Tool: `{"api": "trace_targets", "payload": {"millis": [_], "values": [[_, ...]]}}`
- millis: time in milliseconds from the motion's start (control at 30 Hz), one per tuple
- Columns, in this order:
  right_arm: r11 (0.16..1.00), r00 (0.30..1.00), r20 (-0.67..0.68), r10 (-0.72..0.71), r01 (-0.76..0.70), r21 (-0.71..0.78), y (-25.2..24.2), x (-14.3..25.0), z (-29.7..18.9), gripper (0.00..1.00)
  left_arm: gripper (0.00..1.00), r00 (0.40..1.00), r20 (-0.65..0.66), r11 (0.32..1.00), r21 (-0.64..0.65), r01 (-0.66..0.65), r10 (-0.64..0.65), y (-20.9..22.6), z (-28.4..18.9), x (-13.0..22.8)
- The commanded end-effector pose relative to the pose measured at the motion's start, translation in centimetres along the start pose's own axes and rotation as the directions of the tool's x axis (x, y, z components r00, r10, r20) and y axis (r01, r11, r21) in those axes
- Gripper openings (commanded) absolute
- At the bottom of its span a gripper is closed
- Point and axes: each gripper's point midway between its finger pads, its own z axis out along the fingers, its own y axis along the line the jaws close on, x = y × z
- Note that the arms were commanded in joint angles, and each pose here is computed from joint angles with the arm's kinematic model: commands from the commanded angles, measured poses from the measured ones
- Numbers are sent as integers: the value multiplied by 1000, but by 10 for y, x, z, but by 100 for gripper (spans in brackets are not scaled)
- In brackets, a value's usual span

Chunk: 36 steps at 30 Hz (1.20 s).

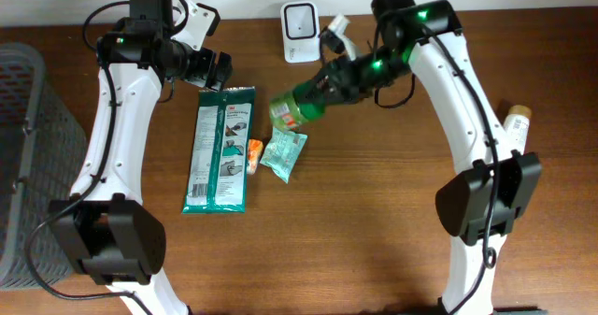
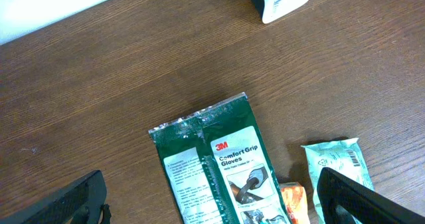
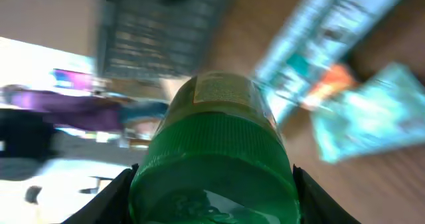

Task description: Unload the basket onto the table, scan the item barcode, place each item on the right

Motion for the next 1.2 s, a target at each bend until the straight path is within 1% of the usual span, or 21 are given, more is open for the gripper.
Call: {"api": "trace_targets", "payload": {"millis": [0,67,200,300,367,400,433,500,533,567,600,633,667,733,800,867,900,933,967,1000,1167], "values": [[964,994,103,-23,49,-260,48,-16,-23,45,99,999,49,1000,-15,-13,14,1,-19,-12],[967,994,107,-22,49,-251,46,-17,-24,45,99,999,49,1000,-15,-13,14,1,-19,-12],[988,996,82,-34,46,-150,29,-13,-19,45,99,999,49,1000,-15,-13,14,1,-19,-12],[998,997,44,-68,68,-1,6,-11,-10,44,99,999,49,1000,-15,-13,14,1,-19,-12],[979,994,1,-108,106,172,-20,-11,-2,44,99,999,49,1000,-15,-13,14,1,-19,-12],[952,995,-19,-99,100,291,-37,-13,2,44,99,999,49,1000,-15,-13,14,1,-19,-12],[892,994,-34,-103,108,438,-57,-17,3,44,99,999,49,1000,-15,-13,14,1,-19,-12],[786,992,-43,-117,119,607,-79,-25,0,44,99,999,49,1000,-15,-13,14,1,-19,-12],[650,985,-61,-164,154,744,-96,-37,-6,44,99,999,50,1000,-15,-13,14,1,-19,-12],[563,979,-68,-195,168,809,-104,-46,-10,44,99,999,49,1000,-15,-13,14,1,-19,-12],[503,974,-69,-216,171,847,-109,-53,-15,44,99,999,50,1000,-15,-13,14,1,-19,-13],[404,967,-67,-245,165,900,-118,-65,-23,44,99,999,50,1000,-15,-13,14,1,-19,-13],[329,960,-62,-272,153,932,-123,-75,-30,44,99,999,49,1000,-15,-13,14,1,-19,-12],[211,932,-74,-354,157,965,-133,-102,-38,45,99,999,49,1000,-15,-13,14,1,-19,-12],[142,876,-139,-462,227,963,-140,-131,-34,42,99,999,49,1000,-15,-13,14,1,-19,-12],[91,829,-178,-530,264,960,-143,-151,-32,42,99,999,50,1000,-15,-13,14,1,-19,-12],[42,782,-206,-588,284,958,-146,-169,-31,42,99,999,49,1000,-15,-13,14,1,-19,-12],[9,753,-224,-619,292,956,-148,-179,-32,42,99,999,49,1000,-15,-13,14,1,-19,-12],[-27,722,-250,-645,305,952,-150,-189,-31,43,99,999,49,1000,-15,-13,14,1,-19,-12],[-71,685,-284,-671,322,944,-152,-198,-29,47,99,999,49,1000,-15,-13,14,1,-19,-12],[-250,556,-439,-706,385,889,-168,-222,-17,48,99,999,49,1000,-15,-13,14,1,-19,-12]]}}
